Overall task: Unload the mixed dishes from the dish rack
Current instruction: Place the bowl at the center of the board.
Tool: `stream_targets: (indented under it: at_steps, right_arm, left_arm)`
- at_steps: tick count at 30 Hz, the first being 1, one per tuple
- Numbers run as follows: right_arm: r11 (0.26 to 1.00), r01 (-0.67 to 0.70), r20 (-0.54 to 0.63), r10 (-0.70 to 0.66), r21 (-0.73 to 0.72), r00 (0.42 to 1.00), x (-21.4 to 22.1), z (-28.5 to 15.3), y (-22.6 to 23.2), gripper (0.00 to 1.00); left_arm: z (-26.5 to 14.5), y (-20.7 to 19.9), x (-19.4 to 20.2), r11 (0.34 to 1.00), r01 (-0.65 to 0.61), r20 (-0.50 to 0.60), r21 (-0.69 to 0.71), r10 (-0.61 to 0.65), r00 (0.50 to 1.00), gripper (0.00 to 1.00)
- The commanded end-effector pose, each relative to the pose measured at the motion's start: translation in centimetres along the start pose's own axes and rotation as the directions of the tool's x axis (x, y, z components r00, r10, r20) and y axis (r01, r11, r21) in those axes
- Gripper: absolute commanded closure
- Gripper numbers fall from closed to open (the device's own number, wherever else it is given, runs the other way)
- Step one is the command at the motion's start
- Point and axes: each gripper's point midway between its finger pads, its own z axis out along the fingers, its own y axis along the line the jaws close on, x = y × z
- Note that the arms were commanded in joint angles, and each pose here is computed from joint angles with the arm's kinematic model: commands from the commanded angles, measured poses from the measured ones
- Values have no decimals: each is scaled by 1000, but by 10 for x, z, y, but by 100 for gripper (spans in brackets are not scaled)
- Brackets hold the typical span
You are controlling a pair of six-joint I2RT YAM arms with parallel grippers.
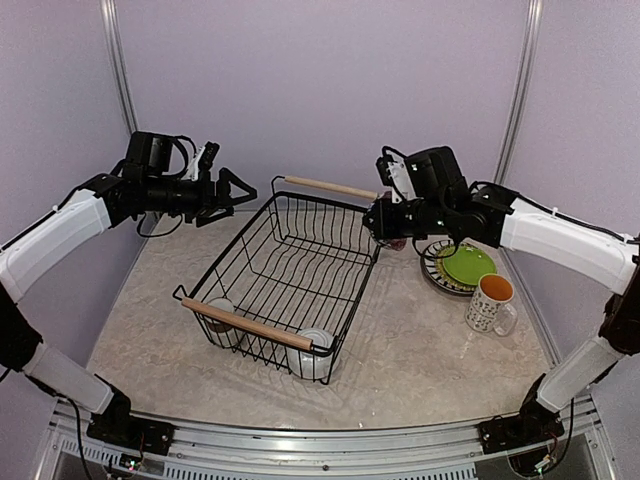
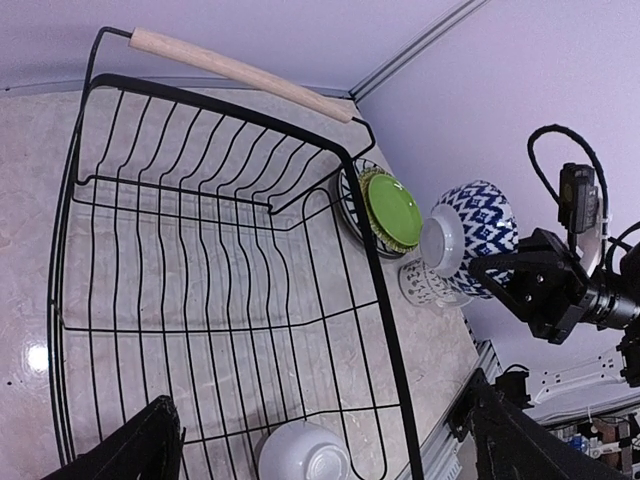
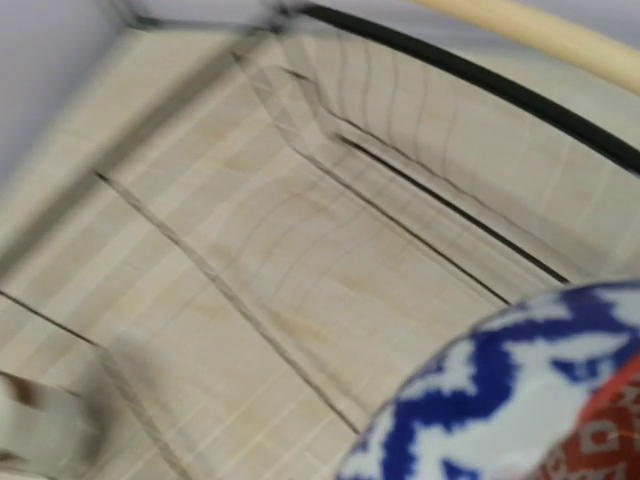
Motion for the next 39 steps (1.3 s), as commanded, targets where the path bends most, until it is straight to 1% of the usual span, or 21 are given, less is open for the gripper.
stream_targets:
  at_steps: [1,4,7,10,14,18,23,31,35,39]
  right_arm:
    - [959,46,-76,-26,280,997,35,-42,-60,100]
    - [932,36,-143,17,361,990,64,-59,-82,100]
    - [921,25,-197,56,390,979,90,-63,-93,100]
    - [906,38,-259,80,421,963,113,-60,-103,100]
    - [871,96,-356,95,481,929,141,-49,-118,100]
    - [830,155,-423,104,535,900,164,-39,-134,100]
    - [798,186,-457,122,574,881,181,-29,-146,100]
    - [823,158,-468,142,545,873,202,-11,-159,100]
    - [807,179,-490,152,563,858,209,-7,-169,100]
    - [776,238,-534,147,585,833,218,-9,-180,100]
  left_arm:
    - [5,3,7,1000,0,-29,-4,0,1000,4]
    - [5,2,7,1000,3,-32,5,-3,999,4]
    - [5,1,7,1000,6,-33,9,-5,999,3]
    - [7,2,9,1000,9,-41,10,-9,999,3]
    - [8,4,9,1000,10,-43,2,-10,999,3]
    - [8,3,9,1000,5,-41,1,-4,999,3]
    - [8,3,10,1000,-3,-47,-2,3,999,3]
    - [10,1,12,1000,-7,-56,5,8,998,3]
    - [11,0,13,1000,-12,-62,5,13,998,3]
    - [11,-1,14,1000,-23,-62,-2,23,998,3]
